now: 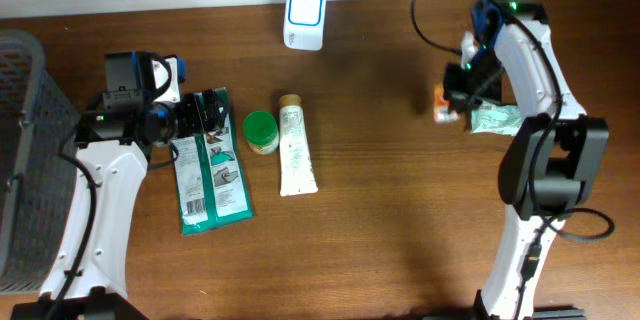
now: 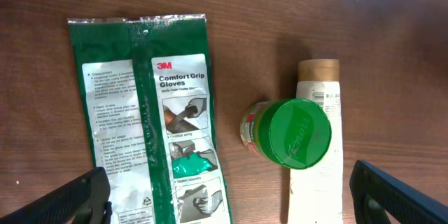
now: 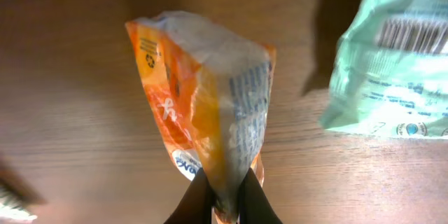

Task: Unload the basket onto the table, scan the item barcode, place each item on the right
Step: 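Set the orange pack down beside the wipes pack and release, then reach the right gripper to the white gold-capped tube and grasp it, then lift the tube and hold it up to the scanner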

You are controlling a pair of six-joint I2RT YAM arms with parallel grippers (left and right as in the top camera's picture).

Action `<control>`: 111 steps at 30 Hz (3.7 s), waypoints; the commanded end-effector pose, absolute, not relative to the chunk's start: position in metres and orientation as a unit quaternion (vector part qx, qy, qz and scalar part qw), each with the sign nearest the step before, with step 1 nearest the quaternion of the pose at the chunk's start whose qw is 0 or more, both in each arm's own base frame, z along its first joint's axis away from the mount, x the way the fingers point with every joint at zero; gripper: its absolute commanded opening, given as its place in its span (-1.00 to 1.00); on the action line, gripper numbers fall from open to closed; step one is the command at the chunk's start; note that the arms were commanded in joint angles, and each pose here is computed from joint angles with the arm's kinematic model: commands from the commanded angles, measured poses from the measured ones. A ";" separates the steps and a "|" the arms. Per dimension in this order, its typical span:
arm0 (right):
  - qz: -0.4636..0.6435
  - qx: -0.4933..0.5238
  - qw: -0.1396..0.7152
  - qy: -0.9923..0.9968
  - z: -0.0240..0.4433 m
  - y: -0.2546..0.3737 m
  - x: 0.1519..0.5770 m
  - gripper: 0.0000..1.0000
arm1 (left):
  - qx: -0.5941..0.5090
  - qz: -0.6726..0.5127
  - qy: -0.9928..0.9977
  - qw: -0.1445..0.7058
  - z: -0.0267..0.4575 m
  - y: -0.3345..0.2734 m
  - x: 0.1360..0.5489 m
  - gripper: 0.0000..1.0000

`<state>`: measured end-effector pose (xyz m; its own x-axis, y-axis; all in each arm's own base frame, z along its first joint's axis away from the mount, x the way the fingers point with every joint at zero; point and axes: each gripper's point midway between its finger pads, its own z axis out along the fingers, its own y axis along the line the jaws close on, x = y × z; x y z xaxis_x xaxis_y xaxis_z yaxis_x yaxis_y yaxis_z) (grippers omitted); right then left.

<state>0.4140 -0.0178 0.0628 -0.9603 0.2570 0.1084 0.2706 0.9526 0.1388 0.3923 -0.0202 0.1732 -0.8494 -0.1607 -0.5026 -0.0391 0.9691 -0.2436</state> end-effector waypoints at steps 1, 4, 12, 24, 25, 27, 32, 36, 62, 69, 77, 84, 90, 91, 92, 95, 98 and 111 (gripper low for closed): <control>-0.075 -0.164 0.056 -0.982 0.040 -0.041 0.403 -0.90 | -0.043 -0.113 0.953 0.276 0.178 -0.021 0.394 0.98; -0.084 -0.159 0.053 -0.982 0.038 -0.048 0.402 0.28 | -0.043 -0.113 0.953 0.276 0.178 -0.021 0.394 0.99; -0.223 -0.027 0.007 -0.974 0.091 0.015 0.415 0.56 | -0.043 -0.113 0.953 0.276 0.178 -0.021 0.394 0.98; -0.272 0.093 -0.007 -0.958 0.126 0.129 0.395 0.58 | -0.043 -0.113 0.953 0.276 0.178 -0.021 0.394 0.98; -0.278 0.095 -0.003 -0.956 0.119 0.142 0.392 0.59 | -0.043 -0.113 0.953 0.276 0.178 -0.021 0.394 0.99; -0.319 0.121 -0.005 -0.940 0.106 0.181 0.386 0.64 | -0.043 -0.113 0.953 0.276 0.178 -0.021 0.394 0.98; -0.342 0.136 -0.011 -0.930 0.073 0.236 0.373 0.53 | -0.043 -0.113 0.953 0.276 0.178 -0.021 0.394 0.99; -0.351 0.107 -0.003 -0.930 0.043 0.267 0.356 0.16 | -0.043 -0.113 0.953 0.276 0.178 -0.021 0.394 0.98; -0.342 0.056 -0.056 -0.936 -0.005 0.322 0.360 -0.14 | -0.043 -0.113 0.953 0.276 0.178 -0.021 0.394 0.99; -0.339 0.054 -0.052 -0.938 -0.009 0.320 0.359 -0.40 | -0.043 -0.113 0.953 0.276 0.178 -0.021 0.394 0.98; -0.375 0.101 -0.048 -0.920 0.008 0.313 0.358 -0.92 | -0.043 -0.113 0.953 0.276 0.178 -0.021 0.394 0.98; -0.343 0.219 -0.073 -0.911 0.024 0.249 0.377 -0.92 | -0.043 -0.113 0.953 0.276 0.178 -0.021 0.394 0.98; -0.443 0.225 -0.100 -0.862 0.084 0.242 0.389 -0.92 | -0.043 -0.113 0.953 0.276 0.178 -0.021 0.394 0.99; -0.460 0.232 -0.108 -0.850 0.099 0.241 0.388 -0.92 | -0.043 -0.113 0.953 0.276 0.178 -0.021 0.394 0.98; -0.474 0.241 -0.117 -0.839 0.114 0.240 0.388 -0.92 | -0.043 -0.113 0.953 0.276 0.178 -0.021 0.394 0.99; -0.492 0.270 -0.144 -0.815 0.162 0.236 0.377 -0.92 | -0.043 -0.113 0.953 0.276 0.178 -0.021 0.394 0.98; -0.523 0.289 -0.172 -0.783 0.211 0.239 0.361 -0.92 | -0.043 -0.113 0.953 0.276 0.178 -0.021 0.394 0.98; -0.604 0.287 -0.229 -0.708 0.323 0.217 0.326 -0.92 | -0.043 -0.113 0.953 0.276 0.178 -0.021 0.394 0.98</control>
<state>0.3375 0.2156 0.2912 -0.7643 -0.1481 -0.6276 -0.6447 0.1945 0.7393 0.3923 -0.0202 0.1732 -0.8495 -0.1607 -0.5026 -0.0389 0.9690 -0.2439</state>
